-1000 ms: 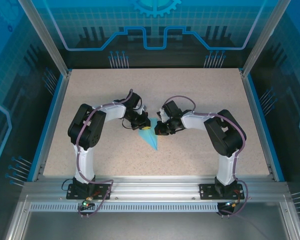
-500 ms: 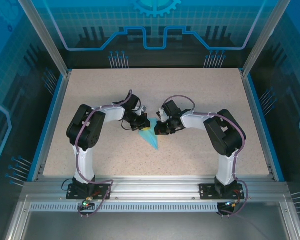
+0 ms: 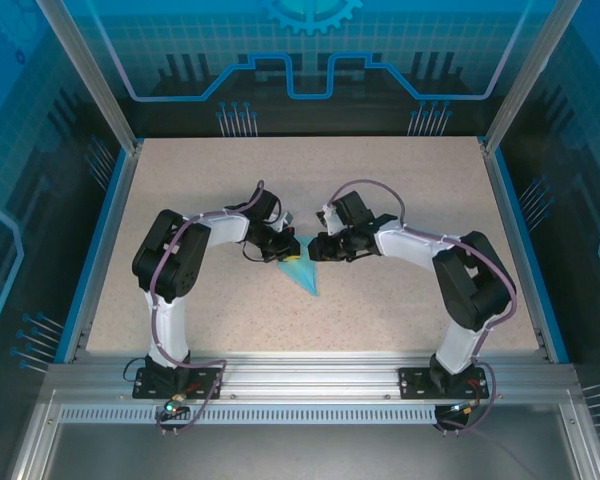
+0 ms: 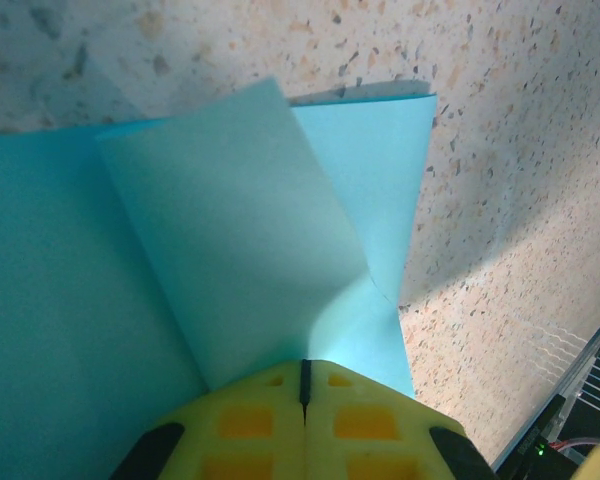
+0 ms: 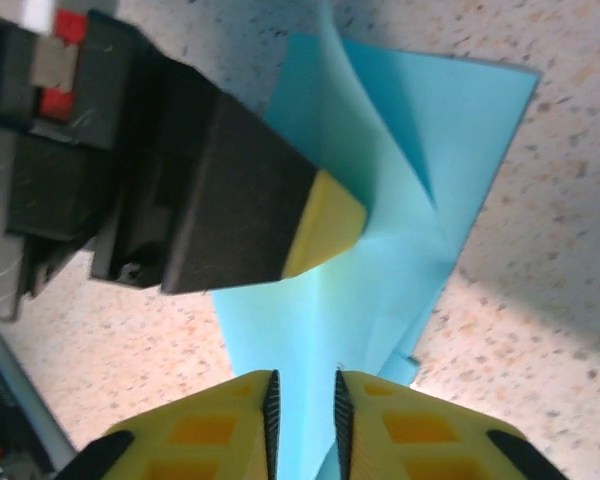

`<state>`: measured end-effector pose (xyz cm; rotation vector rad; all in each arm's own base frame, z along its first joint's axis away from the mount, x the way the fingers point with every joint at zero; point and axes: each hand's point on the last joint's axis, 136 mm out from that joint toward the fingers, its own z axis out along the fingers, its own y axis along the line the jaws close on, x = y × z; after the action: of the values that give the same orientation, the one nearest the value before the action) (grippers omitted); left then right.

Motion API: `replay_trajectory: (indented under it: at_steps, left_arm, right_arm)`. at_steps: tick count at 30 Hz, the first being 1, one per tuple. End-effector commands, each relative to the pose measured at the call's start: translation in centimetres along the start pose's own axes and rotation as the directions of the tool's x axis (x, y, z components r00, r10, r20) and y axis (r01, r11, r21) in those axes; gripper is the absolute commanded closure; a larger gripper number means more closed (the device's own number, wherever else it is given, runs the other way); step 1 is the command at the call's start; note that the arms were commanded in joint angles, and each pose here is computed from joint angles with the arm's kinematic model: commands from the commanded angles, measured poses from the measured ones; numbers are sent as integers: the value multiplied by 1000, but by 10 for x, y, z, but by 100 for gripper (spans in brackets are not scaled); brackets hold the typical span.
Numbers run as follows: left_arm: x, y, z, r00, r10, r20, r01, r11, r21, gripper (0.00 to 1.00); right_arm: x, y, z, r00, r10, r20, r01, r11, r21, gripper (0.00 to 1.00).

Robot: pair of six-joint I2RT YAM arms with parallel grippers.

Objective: Fold a paper plane with a square sheet of paper (fold left side to right side)
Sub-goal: Fourth fold the wing at the center of the table.

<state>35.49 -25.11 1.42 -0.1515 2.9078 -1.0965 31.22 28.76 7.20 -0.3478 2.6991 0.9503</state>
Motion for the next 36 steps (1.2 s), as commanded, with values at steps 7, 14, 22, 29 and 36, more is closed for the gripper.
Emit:
replay_trajectory:
  at_steps: [7,14,22,29,36]
  left_arm:
    - [26,30,8,996,-58,-69,52,995,-90,100]
    - [26,30,8,996,-59,-67,52,995,-90,100]
    - [25,29,7,996,-59,-68,53,994,-94,100]
    - [25,30,8,996,-61,-68,54,994,-96,100]
    - [24,30,8,996,-62,-68,55,994,-99,100]
  right_arm:
    - [48,42,27,988,3,-152,-31,983,-183,83]
    - [58,25,34,982,18,-186,-39,993,-109,83]
    - [72,13,37,977,36,-211,-53,996,-74,83]
    - [84,5,40,972,52,-231,-67,996,-56,83]
    - [92,0,41,967,61,-246,-73,997,-40,83]
